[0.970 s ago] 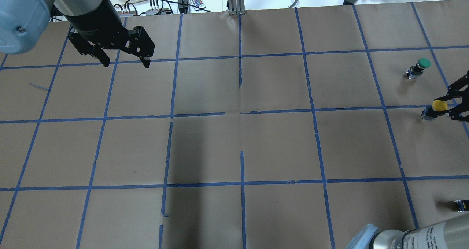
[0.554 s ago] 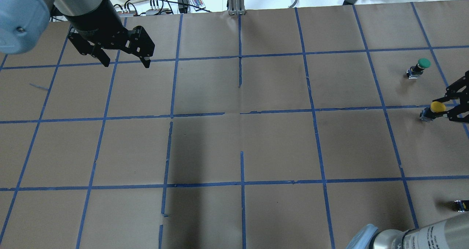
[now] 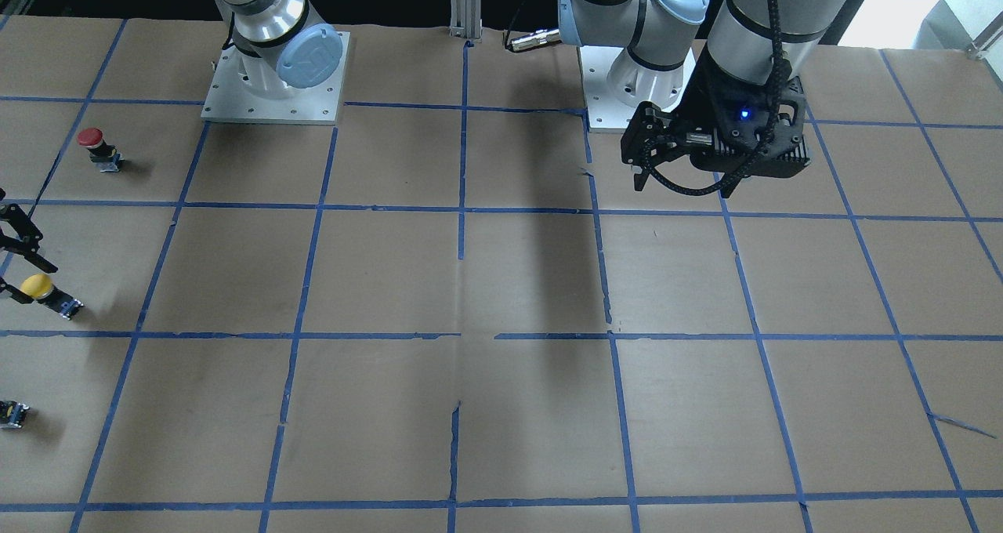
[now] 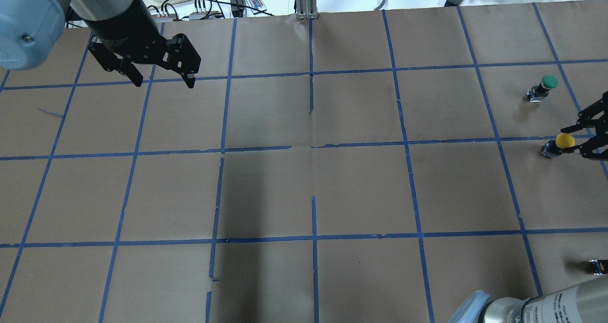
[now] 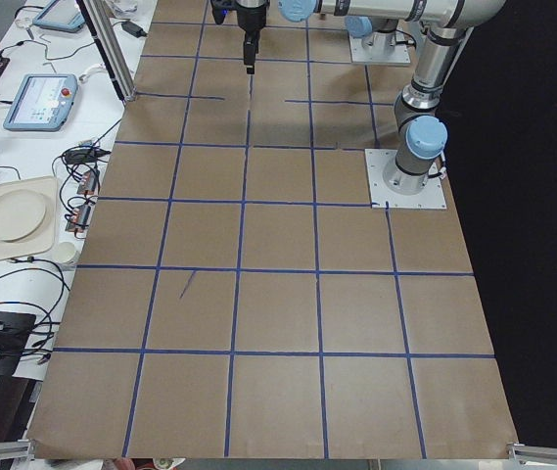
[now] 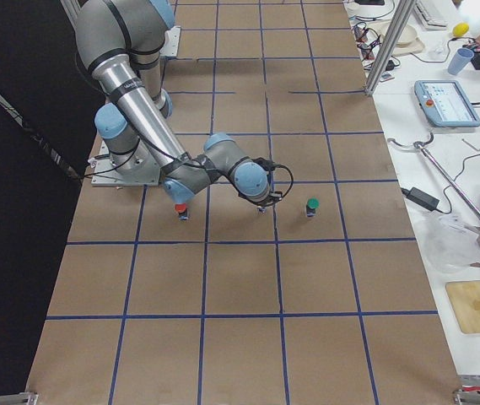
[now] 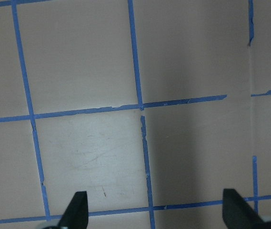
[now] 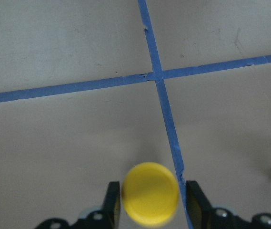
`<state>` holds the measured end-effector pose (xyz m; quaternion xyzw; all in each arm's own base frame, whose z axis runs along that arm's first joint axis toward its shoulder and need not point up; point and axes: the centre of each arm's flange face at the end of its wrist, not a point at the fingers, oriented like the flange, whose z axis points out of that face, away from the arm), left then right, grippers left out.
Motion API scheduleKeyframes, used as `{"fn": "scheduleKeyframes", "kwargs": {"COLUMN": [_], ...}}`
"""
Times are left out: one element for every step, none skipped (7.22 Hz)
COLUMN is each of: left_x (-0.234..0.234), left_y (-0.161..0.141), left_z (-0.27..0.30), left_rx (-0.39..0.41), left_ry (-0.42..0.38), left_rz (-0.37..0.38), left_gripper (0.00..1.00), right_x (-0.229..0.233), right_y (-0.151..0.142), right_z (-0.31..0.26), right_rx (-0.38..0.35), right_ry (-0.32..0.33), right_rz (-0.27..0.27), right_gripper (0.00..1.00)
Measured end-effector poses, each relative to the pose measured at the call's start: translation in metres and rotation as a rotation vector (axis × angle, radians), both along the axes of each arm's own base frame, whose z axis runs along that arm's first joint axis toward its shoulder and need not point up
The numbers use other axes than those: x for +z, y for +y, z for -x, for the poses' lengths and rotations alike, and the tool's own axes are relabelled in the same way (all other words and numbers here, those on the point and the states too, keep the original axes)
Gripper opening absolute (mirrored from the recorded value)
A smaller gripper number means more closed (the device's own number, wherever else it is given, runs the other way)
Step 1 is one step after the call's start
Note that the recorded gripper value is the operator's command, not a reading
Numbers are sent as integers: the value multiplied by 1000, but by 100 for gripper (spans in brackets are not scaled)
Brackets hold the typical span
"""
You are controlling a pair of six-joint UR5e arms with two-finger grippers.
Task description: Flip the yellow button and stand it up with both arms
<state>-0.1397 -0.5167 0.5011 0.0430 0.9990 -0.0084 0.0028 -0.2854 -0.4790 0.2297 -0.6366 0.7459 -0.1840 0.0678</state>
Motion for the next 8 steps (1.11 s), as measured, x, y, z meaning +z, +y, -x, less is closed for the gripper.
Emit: {"fn": "scheduleKeyframes", "kwargs": {"left_x": [0,0,0,0,0,0,0,0], "left_y": [0,0,0,-1,-1,0,0,-1], "left_z": [0,0,0,0,0,0,-1,-1], "left_rx": [0,0,0,0,1,1,1,1], "left_ry": [0,-1,-1,-1,-1,-1,-2,-2], "left_rz": [0,0,0,1,1,2,2,2], "left_gripper": [100,100,100,100,100,100,100,100], "right_x": [0,0,3,11,22,33,47,70], "right_y": [0,0,0,-2,-3,-5,-4,-1], "right_z": [0,0,1,2,4,6,4,-4], "right_rx": [0,-1,-2,-16,-58,-115,-173,-252], "right_ry": [0,1,5,15,22,27,32,29], "right_rz": [0,0,4,10,9,2,-4,-17], "right_gripper": [76,76,76,82,83,87,97,99]}}
